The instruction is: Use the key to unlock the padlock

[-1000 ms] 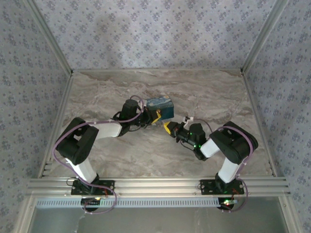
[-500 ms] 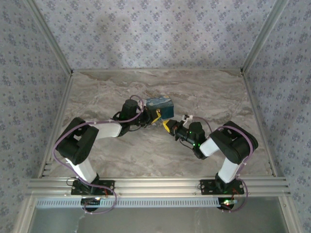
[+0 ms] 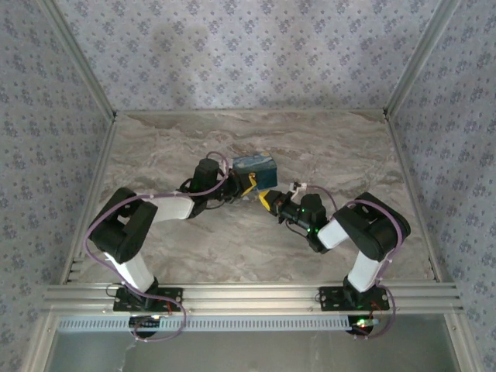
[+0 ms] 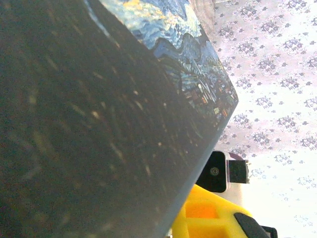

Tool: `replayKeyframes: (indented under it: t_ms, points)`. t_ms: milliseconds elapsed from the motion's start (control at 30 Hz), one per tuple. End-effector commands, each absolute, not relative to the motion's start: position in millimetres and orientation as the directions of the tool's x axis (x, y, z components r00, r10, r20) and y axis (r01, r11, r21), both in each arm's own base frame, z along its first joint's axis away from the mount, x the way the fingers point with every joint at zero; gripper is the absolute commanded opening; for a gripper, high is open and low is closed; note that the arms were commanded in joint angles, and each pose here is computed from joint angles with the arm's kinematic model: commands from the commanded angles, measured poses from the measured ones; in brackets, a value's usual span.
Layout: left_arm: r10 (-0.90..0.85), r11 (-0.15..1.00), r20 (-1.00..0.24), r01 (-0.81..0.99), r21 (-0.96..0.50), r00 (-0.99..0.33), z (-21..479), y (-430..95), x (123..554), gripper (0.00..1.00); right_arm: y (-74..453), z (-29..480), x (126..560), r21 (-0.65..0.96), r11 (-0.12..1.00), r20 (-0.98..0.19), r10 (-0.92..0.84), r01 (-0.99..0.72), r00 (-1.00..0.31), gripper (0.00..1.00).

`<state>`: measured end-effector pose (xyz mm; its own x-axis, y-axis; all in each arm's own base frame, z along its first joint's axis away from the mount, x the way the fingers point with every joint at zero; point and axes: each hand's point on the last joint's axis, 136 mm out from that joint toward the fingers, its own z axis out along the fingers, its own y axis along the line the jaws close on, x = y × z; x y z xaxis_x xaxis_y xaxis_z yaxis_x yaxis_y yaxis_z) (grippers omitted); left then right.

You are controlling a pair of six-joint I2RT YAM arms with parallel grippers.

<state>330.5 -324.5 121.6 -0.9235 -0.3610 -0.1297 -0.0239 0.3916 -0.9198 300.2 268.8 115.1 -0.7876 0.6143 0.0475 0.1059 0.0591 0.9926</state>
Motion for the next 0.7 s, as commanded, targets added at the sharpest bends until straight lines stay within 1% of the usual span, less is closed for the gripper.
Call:
replayKeyframes:
  t_ms: [0,400,600,667]
  points:
    - [-0.352,0.347,-0.153,0.023,-0.937,-0.924,140,-329,331,0.09,274,123,304,0.996,0.047,0.028,0.607,0.071,-0.794,0.00]
    - [-0.347,0.341,-0.151,0.026,-0.940,-0.925,141,-330,330,0.09,273,122,307,0.997,0.062,0.006,0.611,0.055,-0.791,0.00]
    - [-0.335,0.321,-0.154,0.041,-0.946,-0.929,144,-334,327,0.07,272,134,316,0.999,0.027,0.019,0.621,0.045,-0.784,0.00]
    - [-0.337,0.317,-0.156,0.044,-0.947,-0.929,145,-334,327,0.07,272,137,317,0.998,0.002,0.048,0.622,0.063,-0.781,0.00]
